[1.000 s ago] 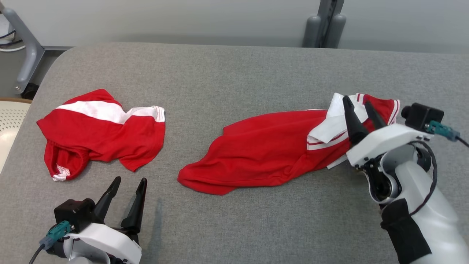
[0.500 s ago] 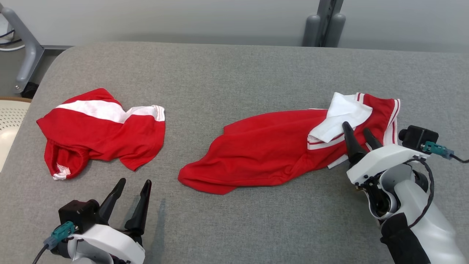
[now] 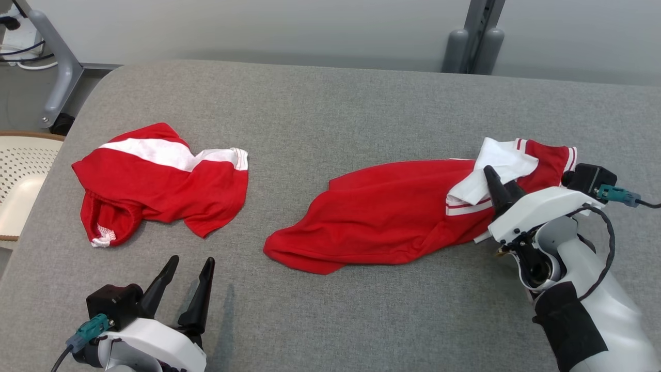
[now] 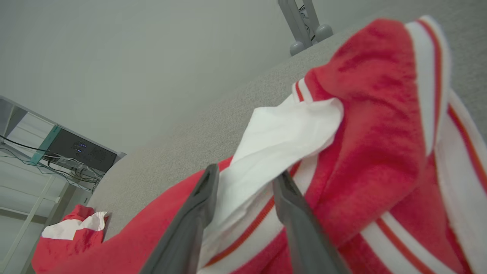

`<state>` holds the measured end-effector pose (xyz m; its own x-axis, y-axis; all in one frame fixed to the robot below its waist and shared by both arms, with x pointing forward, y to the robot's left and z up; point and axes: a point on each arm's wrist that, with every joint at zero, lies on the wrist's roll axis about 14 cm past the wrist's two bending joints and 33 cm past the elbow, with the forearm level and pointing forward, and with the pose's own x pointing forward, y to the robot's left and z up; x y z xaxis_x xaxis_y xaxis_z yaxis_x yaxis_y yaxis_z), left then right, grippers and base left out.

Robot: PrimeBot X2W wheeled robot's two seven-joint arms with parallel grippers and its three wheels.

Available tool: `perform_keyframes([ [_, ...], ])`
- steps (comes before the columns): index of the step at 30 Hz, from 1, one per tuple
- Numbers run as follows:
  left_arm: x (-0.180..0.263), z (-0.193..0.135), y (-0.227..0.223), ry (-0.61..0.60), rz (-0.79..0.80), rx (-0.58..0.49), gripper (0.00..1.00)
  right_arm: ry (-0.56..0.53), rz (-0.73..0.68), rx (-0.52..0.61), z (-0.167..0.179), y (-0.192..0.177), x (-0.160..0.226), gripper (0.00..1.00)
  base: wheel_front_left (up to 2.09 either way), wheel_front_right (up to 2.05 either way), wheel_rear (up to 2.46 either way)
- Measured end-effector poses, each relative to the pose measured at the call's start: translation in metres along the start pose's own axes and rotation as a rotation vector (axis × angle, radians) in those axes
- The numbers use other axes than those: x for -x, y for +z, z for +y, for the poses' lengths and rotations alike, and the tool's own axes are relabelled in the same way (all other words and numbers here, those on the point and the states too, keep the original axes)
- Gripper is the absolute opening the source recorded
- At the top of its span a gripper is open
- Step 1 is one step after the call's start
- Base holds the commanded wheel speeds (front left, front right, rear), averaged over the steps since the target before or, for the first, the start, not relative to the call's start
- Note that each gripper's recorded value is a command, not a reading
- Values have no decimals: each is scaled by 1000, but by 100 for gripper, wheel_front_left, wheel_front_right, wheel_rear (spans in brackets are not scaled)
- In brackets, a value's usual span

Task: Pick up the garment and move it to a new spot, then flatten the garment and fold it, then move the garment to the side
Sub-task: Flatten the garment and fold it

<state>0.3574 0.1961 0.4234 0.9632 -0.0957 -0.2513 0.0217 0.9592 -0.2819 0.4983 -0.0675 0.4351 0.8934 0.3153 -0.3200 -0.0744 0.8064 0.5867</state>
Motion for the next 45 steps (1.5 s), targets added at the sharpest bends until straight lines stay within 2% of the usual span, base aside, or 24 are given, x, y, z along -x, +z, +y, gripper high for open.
perform_keyframes([
  [2, 0, 1, 0, 2, 1, 1, 100, 9, -2, -6, 4, 2, -2, 0, 0, 0, 0],
  [12, -1, -3, 0, -6, 0, 2, 100, 50, -92, 22, 19, 20, 2, 0, 0, 0, 0],
  [19, 0, -15, 0, -29, -3, -2, 100, 79, -146, -16, 20, 27, 30, 0, 0, 0, 0],
  [29, -7, -37, 7, -87, -17, -28, 100, -38, -175, -10, -44, 28, 104, 0, 0, 0, 0],
  [34, -10, -47, 4, -118, -2, -36, 100, -62, -159, -67, -54, 23, 138, 0, 0, 0, 0],
  [39, -9, -54, 0, -136, 13, -42, 100, -124, -90, -121, -73, 6, 183, 0, 0, 0, 0],
  [45, -11, -54, -3, -136, 27, -47, 100, -219, 27, -133, -98, -20, 214, 0, 0, 0, 0],
])
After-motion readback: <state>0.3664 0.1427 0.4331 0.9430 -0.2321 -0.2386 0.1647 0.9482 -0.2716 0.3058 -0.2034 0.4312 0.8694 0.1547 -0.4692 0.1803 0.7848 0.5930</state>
